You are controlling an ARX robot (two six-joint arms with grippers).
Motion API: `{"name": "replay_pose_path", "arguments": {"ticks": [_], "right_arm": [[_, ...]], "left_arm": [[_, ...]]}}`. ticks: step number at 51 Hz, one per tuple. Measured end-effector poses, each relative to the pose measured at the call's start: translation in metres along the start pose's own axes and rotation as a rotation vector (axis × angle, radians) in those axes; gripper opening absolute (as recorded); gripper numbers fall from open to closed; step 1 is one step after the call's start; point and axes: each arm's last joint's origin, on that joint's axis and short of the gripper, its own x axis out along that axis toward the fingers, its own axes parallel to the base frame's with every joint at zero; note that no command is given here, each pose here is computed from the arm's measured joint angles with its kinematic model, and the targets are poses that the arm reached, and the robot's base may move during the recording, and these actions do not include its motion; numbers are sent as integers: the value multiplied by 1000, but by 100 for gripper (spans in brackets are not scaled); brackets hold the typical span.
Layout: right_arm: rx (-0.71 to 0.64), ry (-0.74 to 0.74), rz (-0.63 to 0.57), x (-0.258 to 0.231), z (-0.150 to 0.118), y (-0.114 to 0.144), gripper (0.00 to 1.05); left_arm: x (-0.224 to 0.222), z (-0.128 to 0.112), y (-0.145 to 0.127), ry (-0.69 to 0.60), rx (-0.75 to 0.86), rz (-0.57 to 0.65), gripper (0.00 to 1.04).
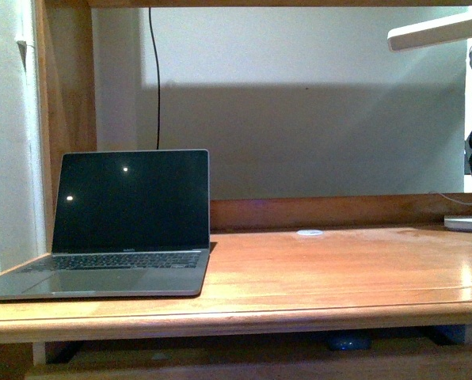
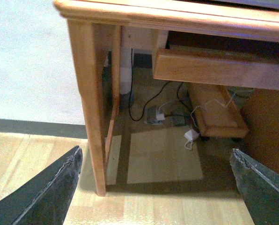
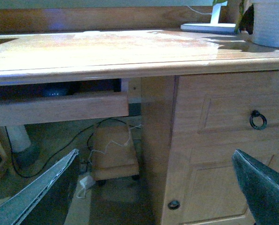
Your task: Place mouse
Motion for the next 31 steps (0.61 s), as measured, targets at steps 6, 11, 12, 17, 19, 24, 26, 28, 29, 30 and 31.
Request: {"name": "replay_pose_path", "arguments": {"ticks": [6, 11, 12, 17, 19, 24, 26, 28, 29, 30, 31], "right_arm": [[0, 0, 0, 0, 0, 0, 97], [0, 0, 0, 0, 0, 0, 97], [0, 0, 0, 0, 0, 0, 97], [0, 0, 0, 0, 0, 0, 97], [0, 0, 0, 0, 0, 0, 97], [0, 0, 0, 0, 0, 0, 97], [0, 0, 0, 0, 0, 0, 97], [0, 0, 0, 0, 0, 0, 97], [0, 0, 0, 0, 0, 0, 97], [0, 0, 0, 0, 0, 0, 97], [0, 0, 0, 0, 0, 0, 97]], "left_arm": [[32, 20, 3, 86, 261, -82, 97], [59, 27, 5, 183, 526, -144, 97], [62, 28, 5, 195, 565, -153, 97], [81, 30, 5, 236, 753, -193, 97], [90, 32, 4, 248, 832, -204, 97], [112, 40, 4, 230, 1025, -198, 97], [116, 42, 4, 222, 1071, -192, 97], [122, 42, 5, 212, 1139, -189, 97], [124, 42, 6, 207, 1171, -187, 97], [125, 42, 6, 205, 1187, -187, 97], [128, 41, 6, 203, 1218, -187, 97]]}}
